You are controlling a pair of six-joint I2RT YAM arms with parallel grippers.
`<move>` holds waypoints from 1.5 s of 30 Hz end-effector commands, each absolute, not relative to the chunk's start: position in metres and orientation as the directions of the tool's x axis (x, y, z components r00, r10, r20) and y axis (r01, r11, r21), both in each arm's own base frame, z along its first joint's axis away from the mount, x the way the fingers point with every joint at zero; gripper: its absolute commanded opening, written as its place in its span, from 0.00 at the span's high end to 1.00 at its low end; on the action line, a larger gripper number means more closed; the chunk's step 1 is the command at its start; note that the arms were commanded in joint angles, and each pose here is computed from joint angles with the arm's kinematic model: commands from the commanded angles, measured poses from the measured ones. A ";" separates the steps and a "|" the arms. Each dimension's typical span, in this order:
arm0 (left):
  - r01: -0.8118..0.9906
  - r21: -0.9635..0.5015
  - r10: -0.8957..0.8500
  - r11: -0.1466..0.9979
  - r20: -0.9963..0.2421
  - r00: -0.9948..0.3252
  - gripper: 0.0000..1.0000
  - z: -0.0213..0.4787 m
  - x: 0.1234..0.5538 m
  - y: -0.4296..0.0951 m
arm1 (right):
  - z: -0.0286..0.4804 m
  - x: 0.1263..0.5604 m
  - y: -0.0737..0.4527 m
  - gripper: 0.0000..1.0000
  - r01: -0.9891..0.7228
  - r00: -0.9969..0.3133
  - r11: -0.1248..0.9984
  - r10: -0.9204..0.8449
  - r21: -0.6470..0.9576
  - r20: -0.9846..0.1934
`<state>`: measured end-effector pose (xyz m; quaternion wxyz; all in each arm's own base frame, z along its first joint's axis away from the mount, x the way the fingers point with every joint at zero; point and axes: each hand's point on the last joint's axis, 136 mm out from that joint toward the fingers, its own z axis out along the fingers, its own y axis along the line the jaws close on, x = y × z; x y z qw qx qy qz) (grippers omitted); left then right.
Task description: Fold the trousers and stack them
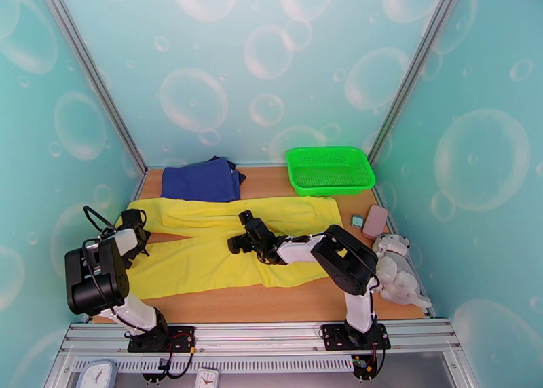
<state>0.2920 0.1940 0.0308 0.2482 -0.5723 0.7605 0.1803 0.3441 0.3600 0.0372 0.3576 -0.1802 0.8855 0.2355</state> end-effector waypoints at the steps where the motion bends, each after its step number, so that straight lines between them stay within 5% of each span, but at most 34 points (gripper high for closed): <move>1: -0.981 0.016 -0.740 0.194 -0.654 -0.157 0.01 0.051 0.283 0.217 | 0.010 0.327 0.337 0.02 -0.468 -0.735 0.847 -0.214 0.253 -0.644; 8: -0.987 -0.110 -0.709 0.115 -0.705 -0.004 0.01 0.102 0.288 0.234 | 0.011 0.325 0.339 0.02 -0.482 -0.734 0.837 -0.223 0.260 -0.642; 14: -0.886 -0.222 -0.702 0.408 -0.697 -0.149 0.01 0.128 0.329 0.181 | 0.019 0.328 0.343 0.02 -0.492 -0.715 0.829 -0.209 0.267 -0.667; 20: -0.807 -0.193 -0.733 0.559 -0.570 -0.371 0.01 0.067 0.342 0.129 | 0.021 0.326 0.345 0.02 -0.499 -0.715 0.822 -0.212 0.274 -0.666; 33: -0.938 0.174 -0.683 0.300 -0.647 -0.339 0.01 0.036 0.287 0.185 | 0.024 0.318 0.354 0.02 -0.535 -0.699 0.801 -0.241 0.268 -0.673; 39: -0.961 0.174 -0.675 0.215 -0.685 -0.275 0.01 0.045 0.283 0.209 | 0.024 0.302 0.377 0.02 -0.610 -0.673 0.742 -0.300 0.278 -0.676; 45: -0.966 0.065 -0.630 0.251 -0.746 -0.214 0.01 0.078 0.288 0.202 | 0.028 0.285 0.397 0.02 -0.668 -0.657 0.677 -0.340 0.309 -0.673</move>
